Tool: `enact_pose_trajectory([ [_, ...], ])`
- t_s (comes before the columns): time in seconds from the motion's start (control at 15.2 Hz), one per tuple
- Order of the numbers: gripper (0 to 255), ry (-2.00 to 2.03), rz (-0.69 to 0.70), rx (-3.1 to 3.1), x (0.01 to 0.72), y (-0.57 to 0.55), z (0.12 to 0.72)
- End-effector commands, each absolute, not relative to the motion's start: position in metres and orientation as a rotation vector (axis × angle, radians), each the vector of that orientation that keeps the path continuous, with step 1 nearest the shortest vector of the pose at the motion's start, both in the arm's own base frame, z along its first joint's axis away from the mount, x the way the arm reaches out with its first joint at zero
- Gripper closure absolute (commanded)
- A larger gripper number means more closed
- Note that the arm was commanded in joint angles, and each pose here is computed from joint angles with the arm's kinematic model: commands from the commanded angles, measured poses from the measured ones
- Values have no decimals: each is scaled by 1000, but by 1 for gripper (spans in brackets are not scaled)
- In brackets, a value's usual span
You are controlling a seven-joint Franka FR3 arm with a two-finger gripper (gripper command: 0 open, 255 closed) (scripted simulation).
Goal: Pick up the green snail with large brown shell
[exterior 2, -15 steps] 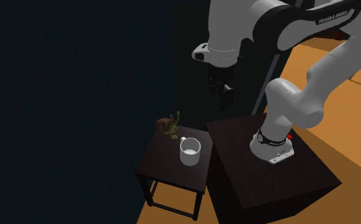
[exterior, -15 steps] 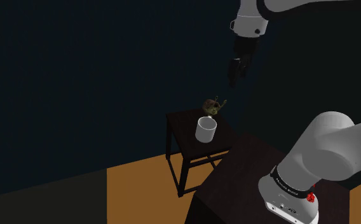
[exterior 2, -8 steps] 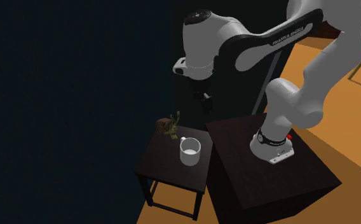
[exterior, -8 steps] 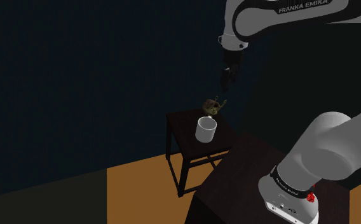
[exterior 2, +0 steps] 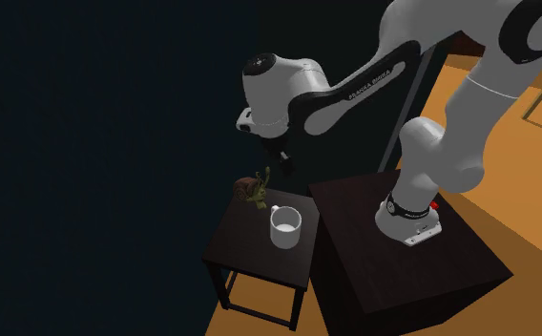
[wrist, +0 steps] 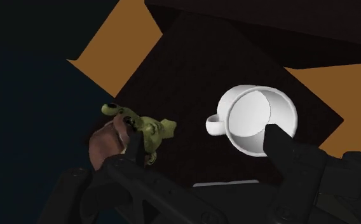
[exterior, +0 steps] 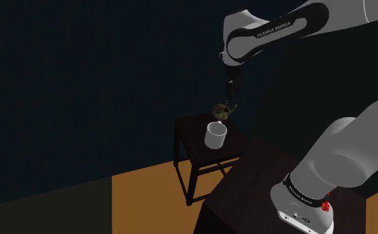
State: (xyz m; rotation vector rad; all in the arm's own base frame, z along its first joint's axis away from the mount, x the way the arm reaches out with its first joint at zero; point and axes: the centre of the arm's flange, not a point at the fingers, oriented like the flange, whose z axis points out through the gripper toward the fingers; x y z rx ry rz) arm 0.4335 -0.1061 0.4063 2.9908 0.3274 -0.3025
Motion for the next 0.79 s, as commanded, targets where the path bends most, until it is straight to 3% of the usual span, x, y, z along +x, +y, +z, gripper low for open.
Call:
enact_pose_trajectory([
  [0.0, 0, 364, -321, 2971, 448, -118, 385],
  [0.73, 0, 497, -398, 2894, 502, -166, 294],
])
